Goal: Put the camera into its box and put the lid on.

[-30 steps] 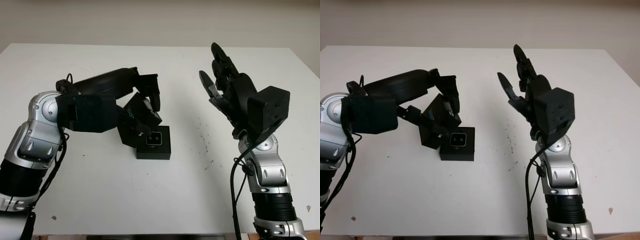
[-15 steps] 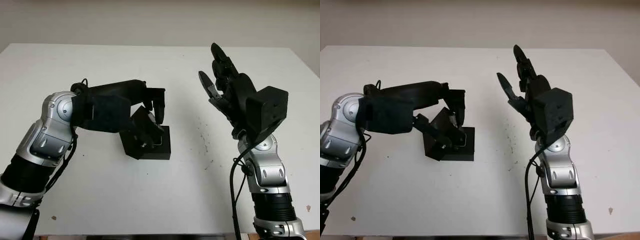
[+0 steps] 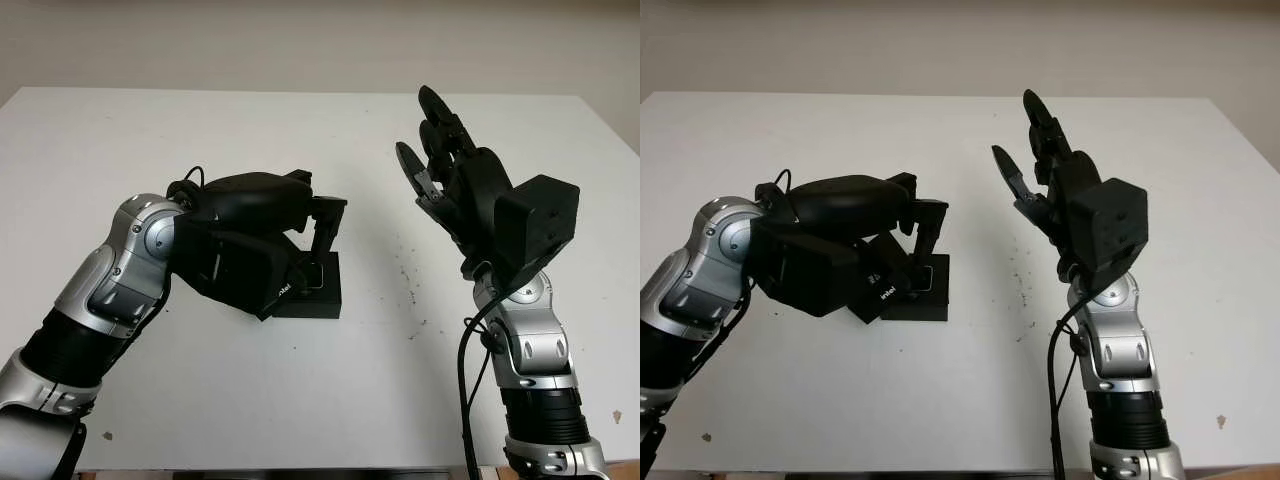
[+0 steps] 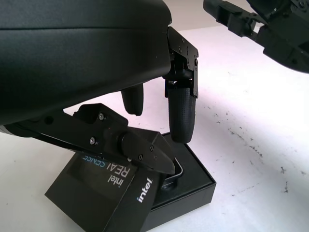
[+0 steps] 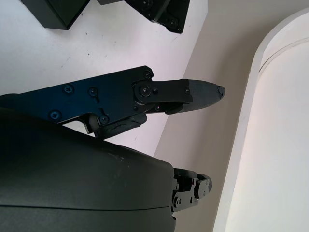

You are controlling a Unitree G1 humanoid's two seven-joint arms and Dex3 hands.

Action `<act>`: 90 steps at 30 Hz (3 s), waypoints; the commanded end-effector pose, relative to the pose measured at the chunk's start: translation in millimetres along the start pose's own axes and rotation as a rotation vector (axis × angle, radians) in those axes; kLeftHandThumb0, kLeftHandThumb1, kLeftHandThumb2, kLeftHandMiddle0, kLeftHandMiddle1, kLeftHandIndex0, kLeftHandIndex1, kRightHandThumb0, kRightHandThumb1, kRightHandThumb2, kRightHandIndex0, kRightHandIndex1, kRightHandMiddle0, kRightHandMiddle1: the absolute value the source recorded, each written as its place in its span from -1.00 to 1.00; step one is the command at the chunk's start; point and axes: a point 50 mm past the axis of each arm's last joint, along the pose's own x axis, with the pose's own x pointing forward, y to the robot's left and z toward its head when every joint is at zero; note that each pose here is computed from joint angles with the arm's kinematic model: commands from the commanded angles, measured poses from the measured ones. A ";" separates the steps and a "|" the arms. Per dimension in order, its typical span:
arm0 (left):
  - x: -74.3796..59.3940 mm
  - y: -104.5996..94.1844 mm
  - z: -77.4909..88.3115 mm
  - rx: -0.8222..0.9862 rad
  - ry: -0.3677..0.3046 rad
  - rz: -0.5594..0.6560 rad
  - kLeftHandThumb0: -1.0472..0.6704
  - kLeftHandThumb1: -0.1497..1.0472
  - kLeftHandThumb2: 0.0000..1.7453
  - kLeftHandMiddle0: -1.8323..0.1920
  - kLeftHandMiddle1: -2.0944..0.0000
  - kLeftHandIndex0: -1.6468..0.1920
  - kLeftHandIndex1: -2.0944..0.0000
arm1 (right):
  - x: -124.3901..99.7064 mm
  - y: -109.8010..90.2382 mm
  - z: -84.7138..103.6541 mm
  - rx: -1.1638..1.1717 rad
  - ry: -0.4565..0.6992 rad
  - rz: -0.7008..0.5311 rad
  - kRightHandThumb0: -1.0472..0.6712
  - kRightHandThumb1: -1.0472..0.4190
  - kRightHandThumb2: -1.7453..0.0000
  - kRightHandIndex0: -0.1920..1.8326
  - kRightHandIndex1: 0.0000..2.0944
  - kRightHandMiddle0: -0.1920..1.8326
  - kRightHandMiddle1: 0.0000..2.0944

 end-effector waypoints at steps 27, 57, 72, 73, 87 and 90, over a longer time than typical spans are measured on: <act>-17.5 15.6 26.7 -0.356 -0.232 0.328 -0.54 1.00 -0.91 0.79 0.90 0.97 0.60 | -2.4 -1.5 -4.4 -0.059 0.008 0.024 -0.49 -1.00 0.60 -0.85 -0.94 -0.85 -0.83; -95.6 32.1 -68.0 0.302 0.236 -0.055 -0.53 0.58 -0.97 0.94 0.95 0.94 0.94 | 12.3 -18.6 8.7 0.113 -0.008 -0.014 -0.40 -1.00 0.62 -0.95 -0.98 -0.89 -0.89; -66.6 -3.6 -83.8 0.318 0.170 -0.065 -0.42 0.52 -0.94 0.84 0.94 0.97 0.95 | 8.5 -18.1 2.4 0.107 0.012 -0.021 -0.41 -1.00 0.62 -0.97 -0.97 -0.91 -0.90; -63.9 -5.9 -85.0 0.291 0.157 -0.052 -0.43 0.52 -0.94 0.83 0.93 0.95 0.94 | 8.4 -17.7 2.5 0.107 0.013 -0.022 -0.43 -1.00 0.62 -0.97 -0.97 -0.91 -0.90; -44.8 -19.9 -84.9 0.078 0.060 0.013 -0.41 0.63 -0.93 0.83 0.95 0.92 0.95 | 6.0 -16.9 1.4 0.080 0.020 -0.013 -0.41 -1.00 0.61 -0.96 -0.96 -0.91 -0.92; -44.4 -19.7 -82.6 0.054 0.047 0.015 -0.42 0.64 -0.93 0.84 0.95 0.93 0.95 | 6.0 -17.2 0.5 0.071 0.024 -0.014 -0.42 -1.00 0.62 -0.96 -0.96 -0.90 -0.91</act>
